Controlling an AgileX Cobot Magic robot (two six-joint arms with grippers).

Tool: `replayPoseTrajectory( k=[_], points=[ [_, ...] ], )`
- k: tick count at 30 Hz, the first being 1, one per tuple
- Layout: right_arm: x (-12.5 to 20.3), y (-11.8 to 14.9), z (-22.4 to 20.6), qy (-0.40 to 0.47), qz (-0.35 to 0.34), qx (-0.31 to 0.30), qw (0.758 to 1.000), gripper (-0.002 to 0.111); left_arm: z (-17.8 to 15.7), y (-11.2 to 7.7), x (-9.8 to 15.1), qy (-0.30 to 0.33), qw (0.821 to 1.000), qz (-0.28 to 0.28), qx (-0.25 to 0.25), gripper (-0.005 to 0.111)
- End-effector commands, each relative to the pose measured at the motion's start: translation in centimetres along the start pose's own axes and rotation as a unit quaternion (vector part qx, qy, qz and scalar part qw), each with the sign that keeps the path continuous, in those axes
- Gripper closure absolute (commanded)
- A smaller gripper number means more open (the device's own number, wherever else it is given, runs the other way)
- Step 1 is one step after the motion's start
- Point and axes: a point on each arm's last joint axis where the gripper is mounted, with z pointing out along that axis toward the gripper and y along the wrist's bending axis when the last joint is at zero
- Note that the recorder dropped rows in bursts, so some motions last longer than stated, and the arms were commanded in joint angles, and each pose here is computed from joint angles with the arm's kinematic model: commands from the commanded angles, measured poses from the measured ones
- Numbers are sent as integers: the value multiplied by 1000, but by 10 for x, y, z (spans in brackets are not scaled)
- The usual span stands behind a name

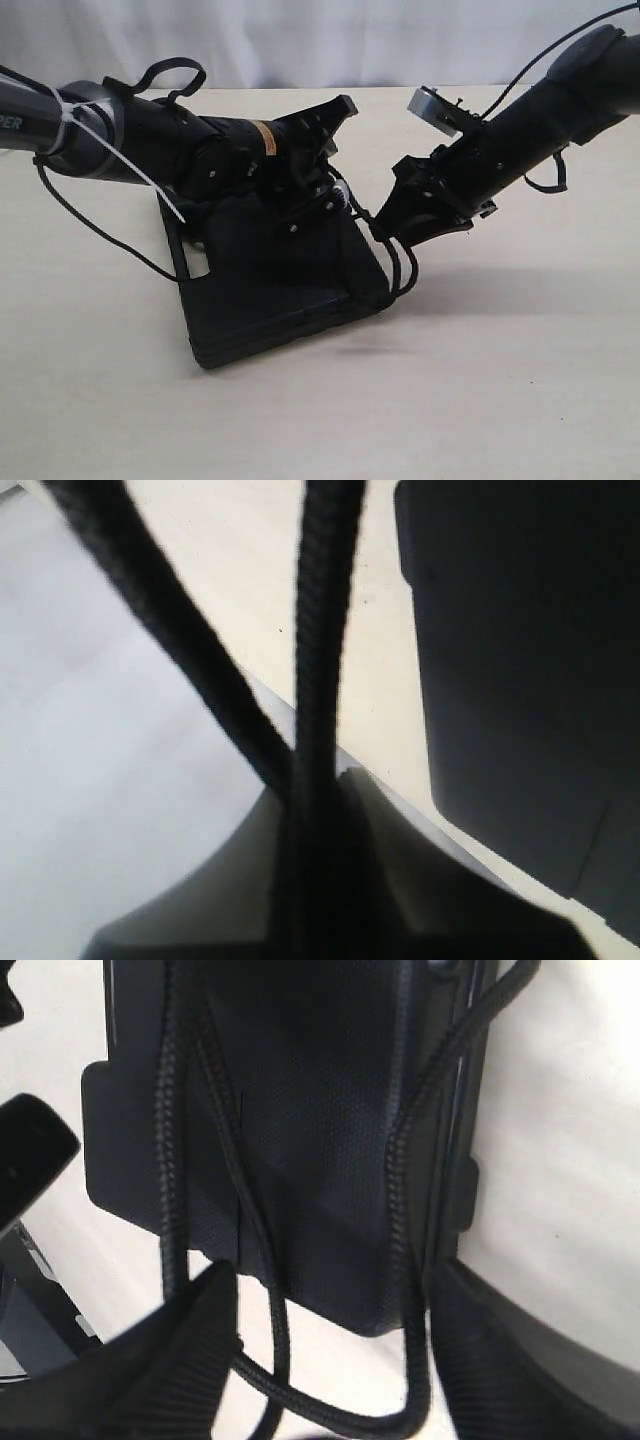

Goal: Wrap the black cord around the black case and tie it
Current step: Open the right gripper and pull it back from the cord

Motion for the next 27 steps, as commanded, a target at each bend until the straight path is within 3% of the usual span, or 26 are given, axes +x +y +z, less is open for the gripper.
replayPoseTrajectory(
  k=[1,7,13,23,27],
  points=[
    [0,1,0,-5,5,-3,1000,47,0,1,2,6,1000,-10,-8,107],
    [-6,5,-1,-38,44,-29,998,47,0,0,1,0,1000,-19,2,107],
    [-7,9,-1,-40,91,-51,994,47,0,-1,0,-2,994,-113,8,107],
    [-15,9,-9,-88,100,-94,987,47,0,-5,-2,-10,993,-113,29,107],
    [-12,-6,-36,-116,99,-85,985,47,0,-5,-2,-11,993,-113,31,107]
  ],
)
